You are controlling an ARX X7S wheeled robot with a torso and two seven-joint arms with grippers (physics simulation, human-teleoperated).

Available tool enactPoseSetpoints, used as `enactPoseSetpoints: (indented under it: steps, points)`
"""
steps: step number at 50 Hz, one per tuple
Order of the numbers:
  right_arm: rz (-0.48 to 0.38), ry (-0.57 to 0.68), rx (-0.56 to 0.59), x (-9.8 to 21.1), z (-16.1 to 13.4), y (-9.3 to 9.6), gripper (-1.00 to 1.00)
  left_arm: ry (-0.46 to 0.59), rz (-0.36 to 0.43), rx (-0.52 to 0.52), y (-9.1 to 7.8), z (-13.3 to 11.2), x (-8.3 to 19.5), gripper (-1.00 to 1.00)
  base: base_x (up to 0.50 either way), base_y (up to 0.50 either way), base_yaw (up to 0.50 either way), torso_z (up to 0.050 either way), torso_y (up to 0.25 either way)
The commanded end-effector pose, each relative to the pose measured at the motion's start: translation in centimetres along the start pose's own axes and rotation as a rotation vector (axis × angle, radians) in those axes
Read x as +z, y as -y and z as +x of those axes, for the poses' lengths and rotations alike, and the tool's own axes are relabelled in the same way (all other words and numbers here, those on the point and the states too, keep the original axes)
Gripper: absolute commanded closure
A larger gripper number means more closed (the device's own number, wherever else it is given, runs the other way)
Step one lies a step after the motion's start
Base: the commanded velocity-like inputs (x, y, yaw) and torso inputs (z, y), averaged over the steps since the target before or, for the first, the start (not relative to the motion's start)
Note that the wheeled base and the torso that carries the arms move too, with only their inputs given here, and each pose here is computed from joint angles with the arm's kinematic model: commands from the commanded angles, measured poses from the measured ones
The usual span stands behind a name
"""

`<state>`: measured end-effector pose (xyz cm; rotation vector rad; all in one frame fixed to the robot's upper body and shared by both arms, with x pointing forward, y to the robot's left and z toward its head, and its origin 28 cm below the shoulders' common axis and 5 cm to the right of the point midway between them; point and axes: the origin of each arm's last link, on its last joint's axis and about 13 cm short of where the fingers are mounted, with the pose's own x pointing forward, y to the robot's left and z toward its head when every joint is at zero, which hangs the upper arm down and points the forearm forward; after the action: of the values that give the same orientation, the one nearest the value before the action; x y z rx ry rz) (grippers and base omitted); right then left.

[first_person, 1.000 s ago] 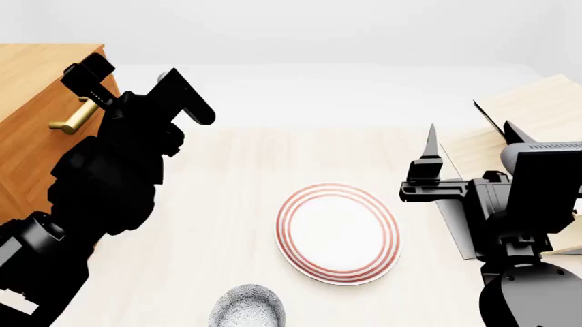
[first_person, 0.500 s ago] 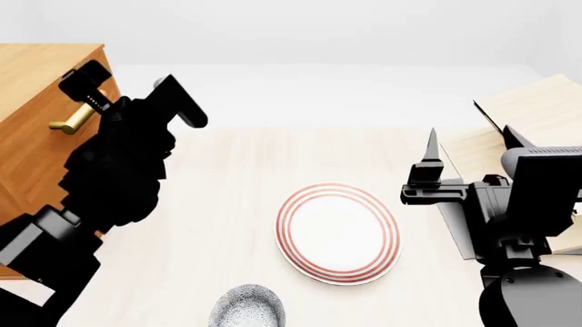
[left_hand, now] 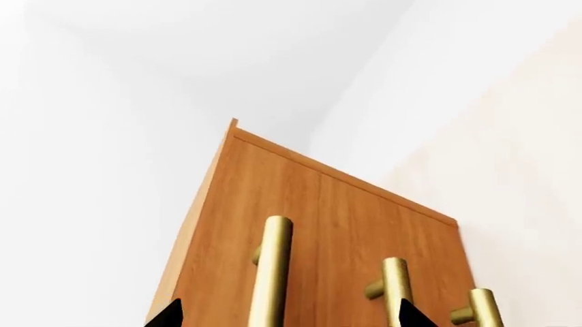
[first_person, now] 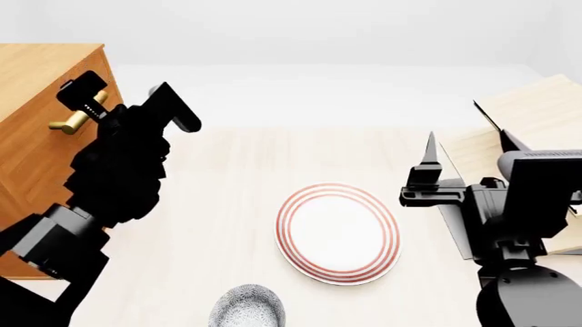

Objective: Open the top drawer of the cabinet and put the bowl in it.

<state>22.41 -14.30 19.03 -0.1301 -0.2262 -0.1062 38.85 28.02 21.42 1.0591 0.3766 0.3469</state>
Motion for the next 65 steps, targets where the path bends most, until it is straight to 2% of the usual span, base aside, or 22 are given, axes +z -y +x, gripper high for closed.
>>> enactPoseSetpoints:
  steps: [1,42,65]
  points:
    - [0.0,-0.006,0.0,-0.3,0.1,0.0,-1.0,-0.03,-0.005,0.0,0.4,0.7,-0.4,-1.0,0.0,0.0,0.0,0.0,0.0]
    - [0.001,-0.024,0.004,-1.0,0.4,-0.3,-1.0,-0.152,-0.039,0.04,-0.1,2.8,-2.6,-1.0,0.0,0.0,0.0,0.0,0.0]
    - [0.002,-0.024,0.004,-1.0,0.4,-0.4,-1.0,-0.199,-0.061,0.05,-0.4,3.0,-3.6,-1.0,0.0,0.0,0.0,0.0,0.0]
